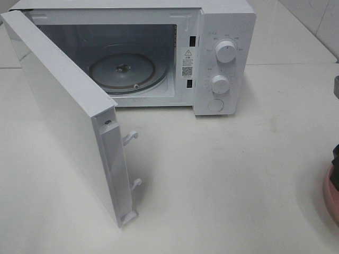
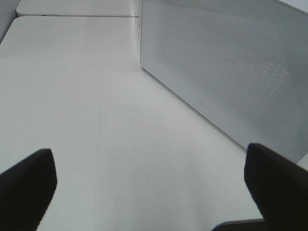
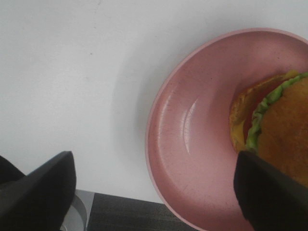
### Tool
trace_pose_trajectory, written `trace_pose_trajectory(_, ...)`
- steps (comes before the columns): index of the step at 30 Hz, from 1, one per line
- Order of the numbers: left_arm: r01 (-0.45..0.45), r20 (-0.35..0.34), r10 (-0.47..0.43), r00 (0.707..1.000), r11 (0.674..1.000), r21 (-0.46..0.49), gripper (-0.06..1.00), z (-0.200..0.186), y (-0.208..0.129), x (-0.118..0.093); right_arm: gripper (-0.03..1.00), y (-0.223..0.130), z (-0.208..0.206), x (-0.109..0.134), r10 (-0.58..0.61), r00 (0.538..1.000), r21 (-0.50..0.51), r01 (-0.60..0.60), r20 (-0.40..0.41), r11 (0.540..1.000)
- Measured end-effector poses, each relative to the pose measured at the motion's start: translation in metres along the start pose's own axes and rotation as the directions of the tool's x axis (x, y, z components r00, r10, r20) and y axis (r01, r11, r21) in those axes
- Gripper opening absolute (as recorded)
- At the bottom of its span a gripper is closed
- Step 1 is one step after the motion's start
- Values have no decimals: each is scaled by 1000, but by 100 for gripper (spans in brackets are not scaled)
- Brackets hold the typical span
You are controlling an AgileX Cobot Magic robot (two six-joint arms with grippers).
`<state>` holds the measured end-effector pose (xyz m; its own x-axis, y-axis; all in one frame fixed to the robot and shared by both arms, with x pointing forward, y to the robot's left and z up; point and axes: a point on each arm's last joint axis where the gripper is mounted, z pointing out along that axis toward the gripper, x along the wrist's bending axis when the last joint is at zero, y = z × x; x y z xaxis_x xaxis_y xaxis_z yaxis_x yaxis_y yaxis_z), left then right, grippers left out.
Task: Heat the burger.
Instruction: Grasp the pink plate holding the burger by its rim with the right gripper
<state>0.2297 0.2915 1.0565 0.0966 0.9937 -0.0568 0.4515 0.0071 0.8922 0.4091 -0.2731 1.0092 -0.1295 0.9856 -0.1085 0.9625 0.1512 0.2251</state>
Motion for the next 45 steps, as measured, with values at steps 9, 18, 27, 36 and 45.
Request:
trace_pose_trajectory(9,0,0,0,1000,1000,0,98,0,0,0,85,13,23,-1,14,1000,41,-14,1,999)
trace_pose_trajectory(18,0,0,0,1000,1000,0,98,0,0,0,85,25,47,2,23,1000,71,-23,0,997)
trace_pose_trajectory(27,0,0,0,1000,1000,0,98,0,0,0,83,21,76,-1,46,999,105,-45,-2,993)
trace_pose_trajectory(36,0,0,0,1000,1000,0,98,0,0,0,82,16,98,2,60,998,156,-59,-4,986)
trace_pose_trajectory(45,0,0,0,1000,1000,0,98,0,0,0,81,17,114,4,55,998,197,-52,-6,979)
